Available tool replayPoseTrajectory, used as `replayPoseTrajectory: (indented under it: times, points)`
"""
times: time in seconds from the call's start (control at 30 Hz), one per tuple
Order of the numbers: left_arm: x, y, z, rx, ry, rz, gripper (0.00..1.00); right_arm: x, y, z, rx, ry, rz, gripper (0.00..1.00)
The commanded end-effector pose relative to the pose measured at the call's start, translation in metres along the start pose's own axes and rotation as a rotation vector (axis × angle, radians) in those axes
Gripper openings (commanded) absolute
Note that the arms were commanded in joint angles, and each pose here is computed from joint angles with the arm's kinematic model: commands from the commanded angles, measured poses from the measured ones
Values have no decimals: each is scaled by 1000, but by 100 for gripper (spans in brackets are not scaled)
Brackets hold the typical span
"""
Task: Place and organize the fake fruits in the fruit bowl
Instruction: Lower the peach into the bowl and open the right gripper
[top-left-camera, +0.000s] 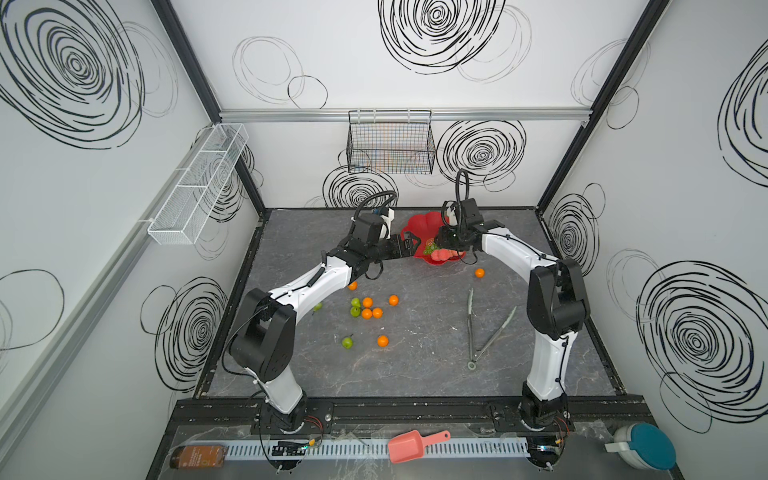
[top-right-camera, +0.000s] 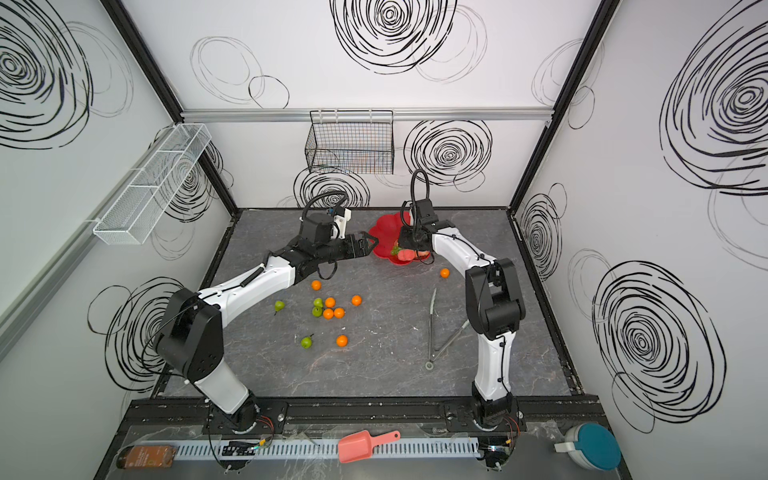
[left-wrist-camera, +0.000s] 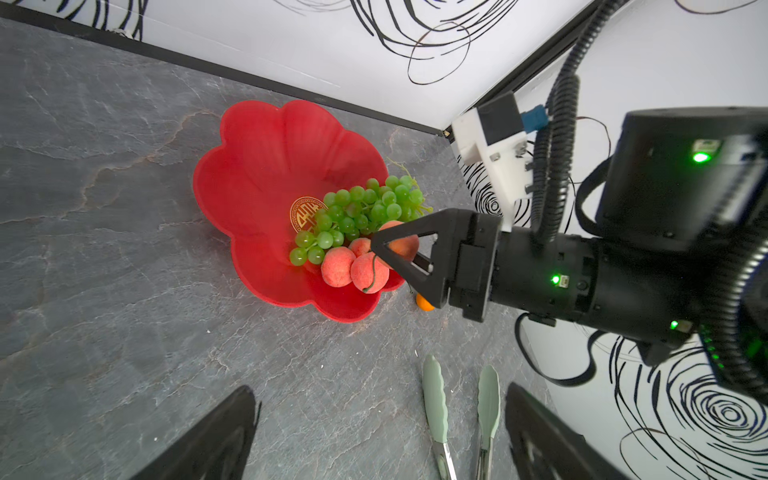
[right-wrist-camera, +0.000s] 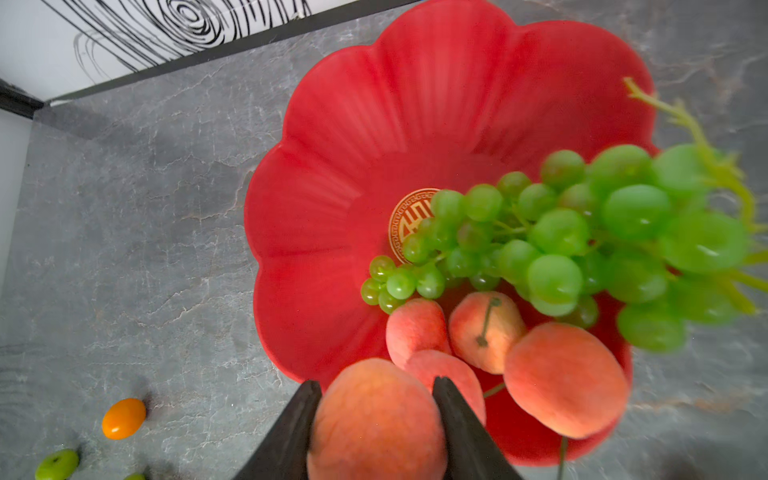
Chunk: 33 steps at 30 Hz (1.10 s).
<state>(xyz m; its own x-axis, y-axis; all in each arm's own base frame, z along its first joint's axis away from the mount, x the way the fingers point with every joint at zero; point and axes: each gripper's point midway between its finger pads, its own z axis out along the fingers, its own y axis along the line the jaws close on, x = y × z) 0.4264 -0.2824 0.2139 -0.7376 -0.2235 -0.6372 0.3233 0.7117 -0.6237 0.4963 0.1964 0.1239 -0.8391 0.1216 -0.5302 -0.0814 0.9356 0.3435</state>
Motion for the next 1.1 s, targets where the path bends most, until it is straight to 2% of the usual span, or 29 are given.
replayPoseTrajectory:
  times: [0.0, 0.57, 0.87, 1.07]
  points:
    - [-6, -4, -2, 35, -27, 2, 96, 11, 7, 11, 35, 65, -62, 45]
    - [-6, -6, -2, 46, -24, 0, 96, 19, -3, 44, 94, 140, -84, 50]
    - [-6, -6, -3, 49, -24, 1, 96, 12, 1, 38, 89, 128, -85, 55]
    - [-6, -9, -3, 53, -23, 11, 96, -6, 11, 13, 72, 78, -90, 54]
